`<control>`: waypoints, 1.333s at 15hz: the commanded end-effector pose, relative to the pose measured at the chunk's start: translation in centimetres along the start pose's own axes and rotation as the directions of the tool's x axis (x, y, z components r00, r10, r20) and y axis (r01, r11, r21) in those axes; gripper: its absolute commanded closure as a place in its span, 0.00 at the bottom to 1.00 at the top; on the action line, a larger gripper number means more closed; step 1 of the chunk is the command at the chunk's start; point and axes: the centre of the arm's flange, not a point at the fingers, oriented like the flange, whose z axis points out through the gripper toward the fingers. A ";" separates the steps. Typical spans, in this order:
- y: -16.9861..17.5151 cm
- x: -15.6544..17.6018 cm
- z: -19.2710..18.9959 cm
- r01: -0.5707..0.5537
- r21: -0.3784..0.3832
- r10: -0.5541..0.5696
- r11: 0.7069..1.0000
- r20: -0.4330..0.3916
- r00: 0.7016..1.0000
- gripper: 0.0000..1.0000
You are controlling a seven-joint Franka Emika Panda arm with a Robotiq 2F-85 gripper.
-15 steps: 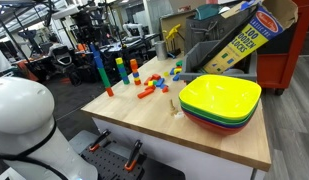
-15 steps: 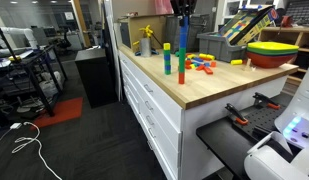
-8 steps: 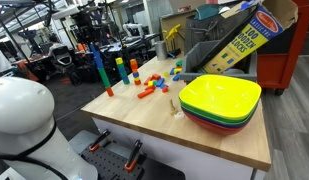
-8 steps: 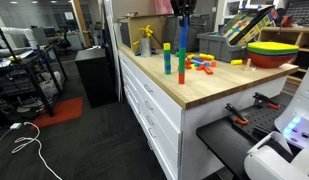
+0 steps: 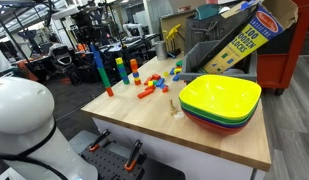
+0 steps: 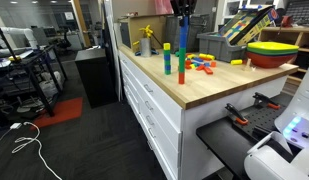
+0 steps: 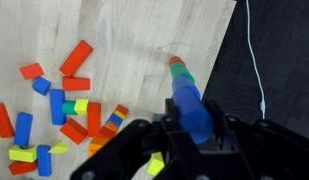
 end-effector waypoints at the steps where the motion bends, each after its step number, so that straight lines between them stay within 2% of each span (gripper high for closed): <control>1: -0.1 0.0 -0.2 -0.036 0.013 0.036 0.999 0.005 0.999 0.92; 20: -0.5 -0.1 0.0 -0.060 0.017 0.060 0.998 0.003 0.998 0.92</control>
